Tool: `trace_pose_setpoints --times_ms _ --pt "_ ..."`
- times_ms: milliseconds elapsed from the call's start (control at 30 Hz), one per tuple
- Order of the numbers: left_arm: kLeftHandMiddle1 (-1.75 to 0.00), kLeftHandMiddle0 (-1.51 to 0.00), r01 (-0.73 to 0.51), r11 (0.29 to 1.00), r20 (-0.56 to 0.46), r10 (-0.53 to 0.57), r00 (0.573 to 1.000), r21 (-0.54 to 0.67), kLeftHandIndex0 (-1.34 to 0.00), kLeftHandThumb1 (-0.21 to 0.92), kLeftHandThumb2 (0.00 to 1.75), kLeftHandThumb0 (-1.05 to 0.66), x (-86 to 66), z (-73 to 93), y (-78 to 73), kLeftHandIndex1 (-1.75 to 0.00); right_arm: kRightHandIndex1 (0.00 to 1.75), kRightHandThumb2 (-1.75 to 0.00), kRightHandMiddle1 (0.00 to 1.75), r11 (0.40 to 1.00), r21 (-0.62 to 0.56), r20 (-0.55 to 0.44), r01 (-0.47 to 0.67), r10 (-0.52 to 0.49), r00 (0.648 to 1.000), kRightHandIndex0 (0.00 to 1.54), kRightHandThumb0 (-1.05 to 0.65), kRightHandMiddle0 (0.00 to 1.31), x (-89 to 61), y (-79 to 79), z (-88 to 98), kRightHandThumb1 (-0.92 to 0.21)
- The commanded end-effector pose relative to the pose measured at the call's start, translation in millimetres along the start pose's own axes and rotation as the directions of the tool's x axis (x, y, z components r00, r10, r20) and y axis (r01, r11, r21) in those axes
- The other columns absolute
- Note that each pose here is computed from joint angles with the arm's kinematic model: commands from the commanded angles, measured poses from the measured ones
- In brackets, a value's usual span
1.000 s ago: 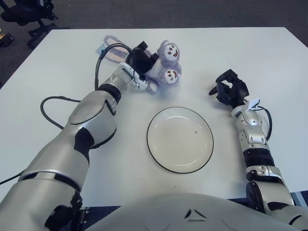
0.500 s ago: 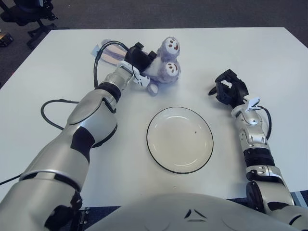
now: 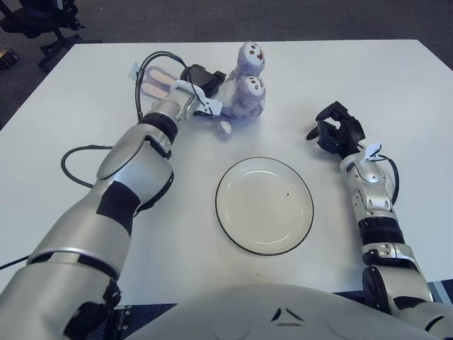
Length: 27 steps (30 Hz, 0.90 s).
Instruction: Put the doll into the plate.
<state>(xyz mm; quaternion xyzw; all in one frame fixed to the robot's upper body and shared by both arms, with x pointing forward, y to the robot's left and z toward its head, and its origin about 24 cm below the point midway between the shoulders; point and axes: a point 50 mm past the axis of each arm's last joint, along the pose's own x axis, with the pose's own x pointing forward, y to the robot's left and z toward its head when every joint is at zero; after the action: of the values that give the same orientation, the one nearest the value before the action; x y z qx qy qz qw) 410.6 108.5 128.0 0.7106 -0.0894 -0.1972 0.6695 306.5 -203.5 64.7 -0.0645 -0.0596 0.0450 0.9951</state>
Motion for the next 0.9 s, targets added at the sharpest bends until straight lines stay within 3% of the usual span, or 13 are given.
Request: trace_pose_setpoints --times_ms 0,600,667,867 --pt "-1.70 -0.66 0.115 0.992 0.012 -0.114 0.993 -0.061 -0.45 0.25 1.39 0.00 -5.0 -2.7 -20.7 -1.75 1.75 -0.88 1.75 0.999 -0.014 -0.084 -0.042 0.041 0.996 0.85 -0.39 0.37 -7.3 4.4 -14.8 -0.65" --pt "-1.70 -0.66 0.196 0.971 0.126 -0.179 0.976 -0.136 -0.43 0.27 1.36 0.00 -9.6 -8.2 3.0 -1.75 1.75 -0.87 1.75 0.998 -0.037 -0.095 -0.060 0.056 0.994 0.84 -0.39 0.37 -6.9 3.3 -15.2 -0.65" --pt "-1.73 -0.83 0.201 0.969 0.136 -0.181 0.974 -0.145 -0.46 0.39 1.22 -0.25 -10.0 -8.4 5.0 -1.75 1.75 -0.87 1.75 0.997 -0.039 -0.096 -0.061 0.057 0.994 0.84 -0.39 0.37 -6.6 3.3 -15.1 -0.65" --pt "-1.74 -0.95 0.211 0.961 0.175 -0.180 0.968 -0.179 -0.48 0.47 1.11 -0.40 -12.4 -9.4 11.3 -1.75 1.75 -0.87 1.75 0.997 -0.042 -0.097 -0.061 0.057 0.994 0.84 -0.39 0.37 -6.1 3.0 -15.2 -0.66"
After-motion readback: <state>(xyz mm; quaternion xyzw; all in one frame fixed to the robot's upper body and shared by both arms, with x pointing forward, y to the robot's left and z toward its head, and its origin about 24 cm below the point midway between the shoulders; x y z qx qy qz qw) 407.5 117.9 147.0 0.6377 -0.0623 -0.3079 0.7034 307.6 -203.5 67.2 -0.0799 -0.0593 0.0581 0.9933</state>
